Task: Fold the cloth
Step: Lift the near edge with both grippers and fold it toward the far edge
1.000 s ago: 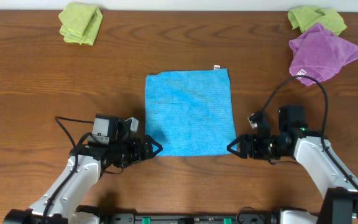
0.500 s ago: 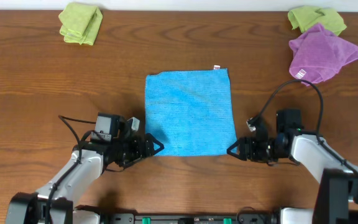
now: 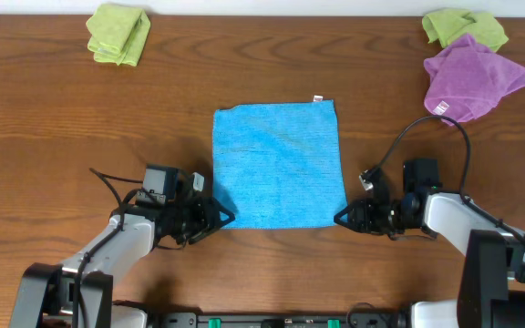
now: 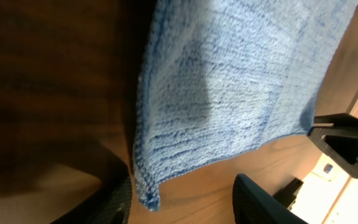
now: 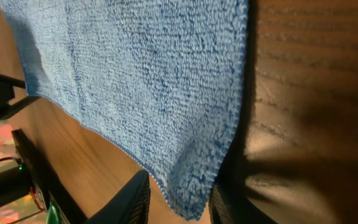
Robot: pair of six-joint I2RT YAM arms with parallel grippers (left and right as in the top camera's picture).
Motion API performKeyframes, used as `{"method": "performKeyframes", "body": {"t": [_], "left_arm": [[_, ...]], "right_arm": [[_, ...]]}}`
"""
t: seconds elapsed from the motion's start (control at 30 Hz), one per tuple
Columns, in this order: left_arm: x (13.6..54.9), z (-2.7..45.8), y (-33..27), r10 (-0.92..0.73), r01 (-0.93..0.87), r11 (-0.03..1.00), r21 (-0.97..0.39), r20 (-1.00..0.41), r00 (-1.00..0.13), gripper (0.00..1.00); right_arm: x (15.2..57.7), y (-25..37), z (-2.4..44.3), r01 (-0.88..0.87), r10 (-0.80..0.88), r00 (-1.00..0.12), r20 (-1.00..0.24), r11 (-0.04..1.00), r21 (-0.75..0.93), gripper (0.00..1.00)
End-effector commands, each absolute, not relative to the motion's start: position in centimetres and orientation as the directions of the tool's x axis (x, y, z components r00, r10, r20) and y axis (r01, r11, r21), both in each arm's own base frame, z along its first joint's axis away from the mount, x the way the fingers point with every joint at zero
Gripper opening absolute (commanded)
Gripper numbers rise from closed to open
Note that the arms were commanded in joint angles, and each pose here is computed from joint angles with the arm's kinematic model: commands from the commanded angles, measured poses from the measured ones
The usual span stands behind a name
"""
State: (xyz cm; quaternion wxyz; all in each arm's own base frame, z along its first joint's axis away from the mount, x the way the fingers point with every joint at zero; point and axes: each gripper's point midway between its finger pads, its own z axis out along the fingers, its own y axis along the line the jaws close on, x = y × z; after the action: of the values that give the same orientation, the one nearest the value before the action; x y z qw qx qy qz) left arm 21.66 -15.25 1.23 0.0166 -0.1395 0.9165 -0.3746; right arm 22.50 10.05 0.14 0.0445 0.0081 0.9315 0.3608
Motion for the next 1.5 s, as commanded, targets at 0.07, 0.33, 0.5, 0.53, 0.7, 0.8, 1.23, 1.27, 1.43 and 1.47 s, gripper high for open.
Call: {"method": "performKeyframes", "body": {"t": [0.07,0.33,0.5,0.53,0.7,0.8,1.23,1.27,1.43,1.47], "left_arm": [[22.2,1.3,-15.3,-0.276,-0.243,0.68,-0.692,0.065,-0.959,0.53],[21.9,0.6,-15.2,-0.278,-0.261,0.686,-0.679,0.087,-0.957,0.3],[21.8,0.5,-15.3,-0.276,-0.266,0.684,-0.68,0.096,-0.956,0.08],[21.9,0.5,-15.3,-0.276,-0.263,0.683,-0.682,0.093,-0.957,0.06],[22.7,1.3,-16.0,-0.259,-0.221,0.654,-0.724,0.059,-0.964,0.06],[23.9,2.5,-16.6,-0.252,-0.175,0.62,-0.764,0.018,-0.968,0.06],[31.6,7.2,-16.0,-0.317,-0.057,0.678,-0.733,-0.222,-0.922,0.06],[32.1,7.1,-15.7,-0.33,-0.063,0.694,-0.717,-0.24,-0.913,0.06],[34.3,8.0,-14.5,-0.37,-0.066,0.739,-0.67,-0.321,-0.872,0.06],[34.6,8.1,-14.3,-0.376,-0.07,0.746,-0.662,-0.333,-0.865,0.06]], "right_arm": [[22.4,9.4,-0.7,0.004,0.06,-0.996,-0.064,0.764,0.645,0.3],[22.4,9.4,-0.7,0.005,0.06,-0.996,-0.064,0.764,0.645,0.14],[22.4,9.4,-0.7,0.021,0.073,-0.996,-0.054,0.763,0.646,0.01],[22.4,9.4,-0.7,0.023,0.075,-0.996,-0.053,0.762,0.647,0.01],[22.9,9.7,-0.2,0.019,0.079,-0.995,-0.061,0.746,0.665,0.01],[23.8,10.1,0.7,-0.001,0.08,-0.993,-0.085,0.725,0.689,0.02],[31.5,11.2,7.3,-0.142,0.089,-0.956,-0.28,0.692,0.707,0.02],[32.3,11.2,7.7,-0.151,0.091,-0.949,-0.301,0.706,0.692,0.02],[36.4,11.5,9.2,-0.201,0.087,-0.904,-0.418,0.777,0.597,0.02],[36.8,11.5,9.3,-0.202,0.087,-0.902,-0.423,0.78,0.592,0.02]]}}
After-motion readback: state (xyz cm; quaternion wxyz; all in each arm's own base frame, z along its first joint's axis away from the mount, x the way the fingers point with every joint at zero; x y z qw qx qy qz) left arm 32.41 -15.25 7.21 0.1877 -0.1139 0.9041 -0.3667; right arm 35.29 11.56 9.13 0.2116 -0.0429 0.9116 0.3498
